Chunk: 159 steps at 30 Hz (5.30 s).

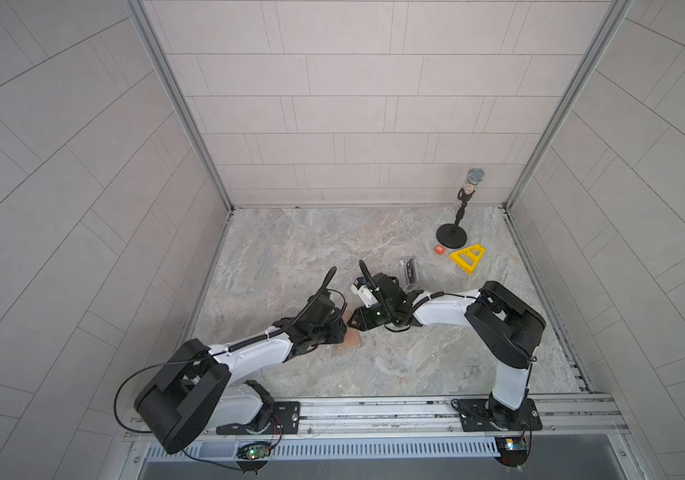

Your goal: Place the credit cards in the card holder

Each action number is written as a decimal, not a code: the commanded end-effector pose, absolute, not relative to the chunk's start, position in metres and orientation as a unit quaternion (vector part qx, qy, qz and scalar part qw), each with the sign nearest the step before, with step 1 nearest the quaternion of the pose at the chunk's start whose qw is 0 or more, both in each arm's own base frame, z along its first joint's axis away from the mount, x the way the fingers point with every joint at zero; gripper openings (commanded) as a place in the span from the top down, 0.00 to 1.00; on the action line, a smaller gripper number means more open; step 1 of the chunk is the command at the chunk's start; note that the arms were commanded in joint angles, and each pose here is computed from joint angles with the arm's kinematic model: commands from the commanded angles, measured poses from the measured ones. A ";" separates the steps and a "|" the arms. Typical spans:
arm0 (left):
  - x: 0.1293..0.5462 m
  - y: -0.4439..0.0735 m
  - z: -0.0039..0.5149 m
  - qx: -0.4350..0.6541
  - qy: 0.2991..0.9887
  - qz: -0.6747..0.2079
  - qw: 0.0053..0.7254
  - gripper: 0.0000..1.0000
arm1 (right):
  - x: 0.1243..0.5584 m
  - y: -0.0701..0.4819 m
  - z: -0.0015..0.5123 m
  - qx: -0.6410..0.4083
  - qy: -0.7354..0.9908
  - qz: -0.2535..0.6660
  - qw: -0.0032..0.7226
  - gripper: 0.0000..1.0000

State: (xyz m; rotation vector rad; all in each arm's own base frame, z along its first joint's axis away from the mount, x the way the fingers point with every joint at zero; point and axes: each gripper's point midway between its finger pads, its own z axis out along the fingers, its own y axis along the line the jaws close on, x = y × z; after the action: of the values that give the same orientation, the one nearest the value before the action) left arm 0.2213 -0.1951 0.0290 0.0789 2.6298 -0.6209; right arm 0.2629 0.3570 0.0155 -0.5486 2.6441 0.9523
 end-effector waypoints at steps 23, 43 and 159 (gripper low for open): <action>0.241 -0.210 0.062 0.038 0.940 -0.233 0.246 0.68 | 0.196 0.287 -0.060 -0.203 0.960 0.195 -0.001 0.67; 0.243 -0.209 0.039 0.032 0.951 -0.214 0.221 0.72 | 0.191 0.289 -0.054 -0.228 0.952 0.201 -0.012 0.69; 0.218 -0.185 0.015 0.024 0.960 -0.191 0.204 1.00 | 0.227 0.377 0.056 -0.173 0.873 0.450 0.078 0.96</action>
State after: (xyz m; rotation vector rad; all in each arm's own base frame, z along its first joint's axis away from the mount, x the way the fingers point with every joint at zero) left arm 0.2298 -0.1980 0.0312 0.0516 2.6178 -0.6090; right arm 0.2254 0.3705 0.0557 -0.5390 2.6227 1.3000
